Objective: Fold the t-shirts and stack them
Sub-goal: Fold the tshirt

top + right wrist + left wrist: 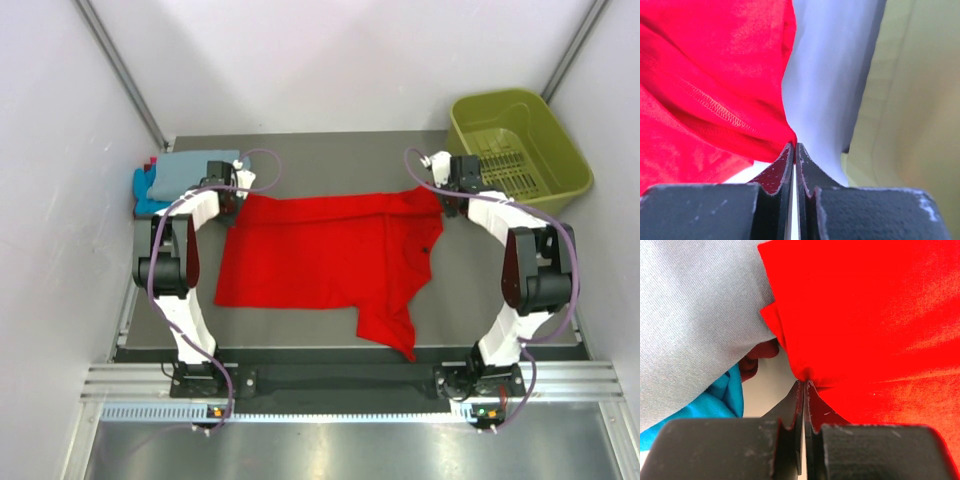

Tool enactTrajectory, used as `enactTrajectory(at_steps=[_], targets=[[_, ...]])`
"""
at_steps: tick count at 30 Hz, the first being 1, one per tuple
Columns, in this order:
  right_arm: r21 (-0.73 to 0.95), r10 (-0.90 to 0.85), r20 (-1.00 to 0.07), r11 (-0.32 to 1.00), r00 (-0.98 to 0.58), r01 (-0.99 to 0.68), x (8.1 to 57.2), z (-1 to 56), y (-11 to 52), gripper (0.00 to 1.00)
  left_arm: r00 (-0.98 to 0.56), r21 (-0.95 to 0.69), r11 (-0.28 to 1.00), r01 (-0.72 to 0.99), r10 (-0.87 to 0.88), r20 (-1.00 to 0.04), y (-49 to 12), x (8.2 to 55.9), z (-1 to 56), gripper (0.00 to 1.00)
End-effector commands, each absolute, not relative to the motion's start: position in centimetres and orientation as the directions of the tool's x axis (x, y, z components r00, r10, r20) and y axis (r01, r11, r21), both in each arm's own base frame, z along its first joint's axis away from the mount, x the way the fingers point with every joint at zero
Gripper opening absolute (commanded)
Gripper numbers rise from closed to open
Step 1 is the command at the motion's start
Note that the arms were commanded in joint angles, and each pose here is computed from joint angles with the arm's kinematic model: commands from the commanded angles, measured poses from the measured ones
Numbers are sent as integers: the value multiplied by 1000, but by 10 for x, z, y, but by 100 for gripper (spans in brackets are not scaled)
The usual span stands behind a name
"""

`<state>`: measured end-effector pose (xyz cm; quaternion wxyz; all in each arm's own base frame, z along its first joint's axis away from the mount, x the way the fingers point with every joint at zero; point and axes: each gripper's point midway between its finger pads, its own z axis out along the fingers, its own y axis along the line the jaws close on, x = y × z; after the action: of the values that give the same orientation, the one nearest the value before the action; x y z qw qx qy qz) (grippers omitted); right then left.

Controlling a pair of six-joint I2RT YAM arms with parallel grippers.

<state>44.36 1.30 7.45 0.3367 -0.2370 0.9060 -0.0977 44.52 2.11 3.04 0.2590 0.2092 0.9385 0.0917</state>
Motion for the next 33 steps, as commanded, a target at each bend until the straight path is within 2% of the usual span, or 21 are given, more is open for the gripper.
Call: enactTrajectory(at_steps=[1, 19, 28, 33], targets=[[-340, -483, -607, 875, -631, -343, 439, 97, 19, 0, -786, 288, 905, 313, 417, -457, 29, 444, 37, 0], [-334, -491, -572, 871, -656, -360, 414, 83, 18, 0, -783, 304, 898, 317, 429, -450, 32, 429, 46, 0], [-317, -494, -557, 869, -667, -379, 414, 70, 21, 0, -746, 296, 909, 293, 411, -525, 22, 437, 80, 0], [-321, -508, -539, 861, -672, -394, 413, 59, 21, 0, -757, 262, 913, 311, 405, -512, 12, 425, 81, 0]])
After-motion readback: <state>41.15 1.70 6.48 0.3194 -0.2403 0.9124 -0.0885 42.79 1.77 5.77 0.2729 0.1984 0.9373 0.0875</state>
